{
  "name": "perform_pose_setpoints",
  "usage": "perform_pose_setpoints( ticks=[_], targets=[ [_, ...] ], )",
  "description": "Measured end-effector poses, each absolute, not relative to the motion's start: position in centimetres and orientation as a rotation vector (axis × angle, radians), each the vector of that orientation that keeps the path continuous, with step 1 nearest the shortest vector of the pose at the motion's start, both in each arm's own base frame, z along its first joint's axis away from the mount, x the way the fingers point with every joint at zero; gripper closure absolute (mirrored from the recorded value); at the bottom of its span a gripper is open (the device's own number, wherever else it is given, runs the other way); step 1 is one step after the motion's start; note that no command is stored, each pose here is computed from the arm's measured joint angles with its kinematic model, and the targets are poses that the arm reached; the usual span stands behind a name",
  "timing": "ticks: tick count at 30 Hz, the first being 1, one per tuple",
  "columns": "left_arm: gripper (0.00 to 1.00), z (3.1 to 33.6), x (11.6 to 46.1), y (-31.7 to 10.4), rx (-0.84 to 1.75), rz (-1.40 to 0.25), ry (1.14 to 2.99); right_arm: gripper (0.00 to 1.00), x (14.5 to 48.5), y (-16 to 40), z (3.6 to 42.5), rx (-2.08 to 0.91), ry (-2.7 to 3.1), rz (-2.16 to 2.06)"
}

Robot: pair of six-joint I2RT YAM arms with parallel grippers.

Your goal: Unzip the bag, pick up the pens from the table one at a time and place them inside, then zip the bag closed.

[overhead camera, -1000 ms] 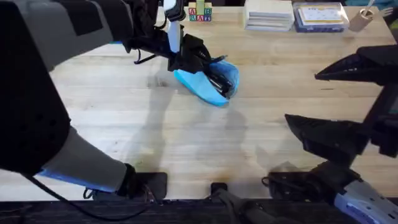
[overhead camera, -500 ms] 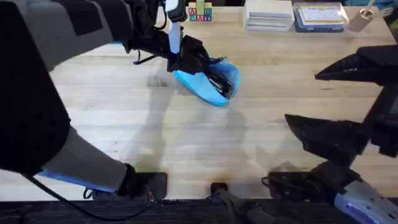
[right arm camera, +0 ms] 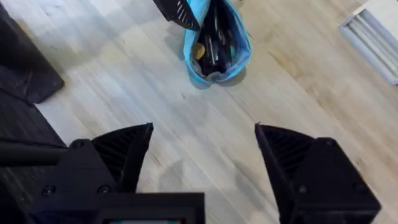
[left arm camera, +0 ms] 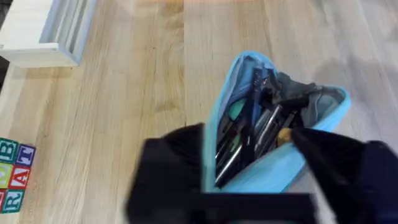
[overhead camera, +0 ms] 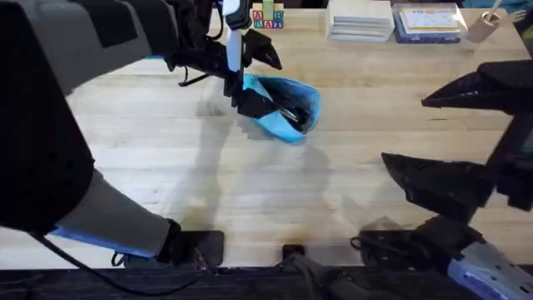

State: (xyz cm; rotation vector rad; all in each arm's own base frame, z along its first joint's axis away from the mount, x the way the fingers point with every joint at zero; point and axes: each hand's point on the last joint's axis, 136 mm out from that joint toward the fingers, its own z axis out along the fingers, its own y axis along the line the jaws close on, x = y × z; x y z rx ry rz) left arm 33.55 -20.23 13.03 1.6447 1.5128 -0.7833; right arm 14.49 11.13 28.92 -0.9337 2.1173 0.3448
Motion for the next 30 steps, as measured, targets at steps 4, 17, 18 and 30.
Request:
perform_pose_setpoints(
  ticks=[4, 17, 18, 30],
  targets=[
    [0.007, 13.0, 33.6, -20.2, 1.645, -0.782, 1.511, 0.003, 14.5, 11.1, 28.9, -0.934, 2.117, 0.345],
    [0.008, 13.0, 33.6, -20.2, 1.648, -0.776, 1.513, 0.003, 14.5, 11.1, 28.9, -0.934, 2.117, 0.345],
    [0.008, 13.0, 33.7, -20.2, 1.648, -0.772, 1.510, 0.003, 14.5, 11.1, 28.9, -0.934, 2.117, 0.345],
    [0.007, 18.8, 35.0, -19.6, 1.662, -0.496, 1.361, 0.003, 14.5, 11.1, 28.9, -0.934, 2.120, 0.345]
  ],
)
